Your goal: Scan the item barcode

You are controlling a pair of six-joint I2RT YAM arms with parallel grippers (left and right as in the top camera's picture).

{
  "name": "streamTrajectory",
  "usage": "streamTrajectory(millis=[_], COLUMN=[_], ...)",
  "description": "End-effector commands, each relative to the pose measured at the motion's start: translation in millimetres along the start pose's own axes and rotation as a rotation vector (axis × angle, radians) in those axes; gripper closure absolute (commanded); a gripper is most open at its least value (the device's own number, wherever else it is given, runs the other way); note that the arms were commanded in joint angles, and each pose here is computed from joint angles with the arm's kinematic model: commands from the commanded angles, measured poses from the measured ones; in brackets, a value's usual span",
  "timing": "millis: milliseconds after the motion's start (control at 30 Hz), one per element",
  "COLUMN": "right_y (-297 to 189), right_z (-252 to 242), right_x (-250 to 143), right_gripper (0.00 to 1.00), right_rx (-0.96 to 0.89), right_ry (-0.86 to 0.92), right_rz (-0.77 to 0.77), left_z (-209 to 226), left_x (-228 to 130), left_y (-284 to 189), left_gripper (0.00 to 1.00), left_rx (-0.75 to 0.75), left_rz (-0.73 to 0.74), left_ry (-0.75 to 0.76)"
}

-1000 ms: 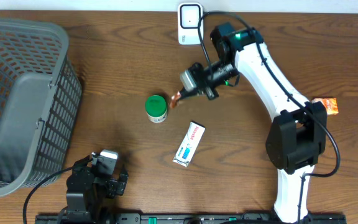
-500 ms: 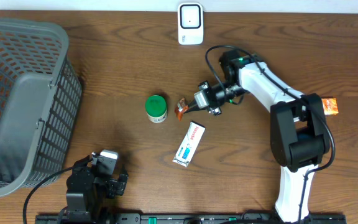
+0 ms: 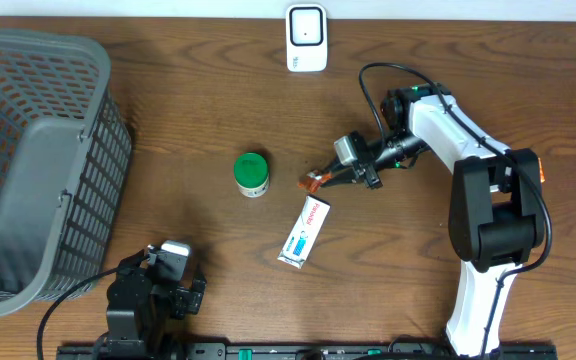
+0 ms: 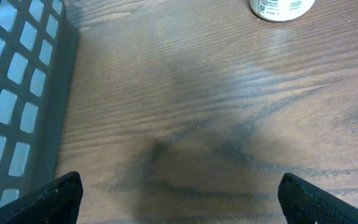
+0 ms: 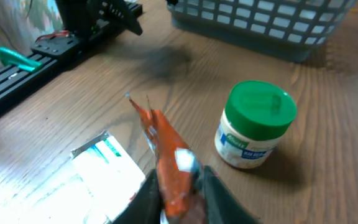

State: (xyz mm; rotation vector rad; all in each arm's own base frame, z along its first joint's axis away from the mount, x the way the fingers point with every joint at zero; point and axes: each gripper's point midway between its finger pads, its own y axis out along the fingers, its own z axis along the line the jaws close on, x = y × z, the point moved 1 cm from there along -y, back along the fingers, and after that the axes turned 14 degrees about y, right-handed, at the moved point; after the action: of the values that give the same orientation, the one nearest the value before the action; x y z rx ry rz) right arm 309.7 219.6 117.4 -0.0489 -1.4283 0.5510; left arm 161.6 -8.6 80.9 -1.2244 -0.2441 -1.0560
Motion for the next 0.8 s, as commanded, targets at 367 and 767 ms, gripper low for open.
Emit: streamTrajectory(millis=[367,767], right_y=[-1,-17], right_z=[20,25], right_x=[-16,37], right_gripper=[0.01,0.01], right_rx=[0.060,0.012], right_ry=[-0.013,0.240], right_rz=[0.083,-0.208], left_z=[-8,-8], left_x=[-13,-13], left_y=[3,3], left_gripper=[0.02,0.01], left_rx=[-0.031,-0.031], left_rz=[0.048,0.048], left_ry=[-0.001,-0.001])
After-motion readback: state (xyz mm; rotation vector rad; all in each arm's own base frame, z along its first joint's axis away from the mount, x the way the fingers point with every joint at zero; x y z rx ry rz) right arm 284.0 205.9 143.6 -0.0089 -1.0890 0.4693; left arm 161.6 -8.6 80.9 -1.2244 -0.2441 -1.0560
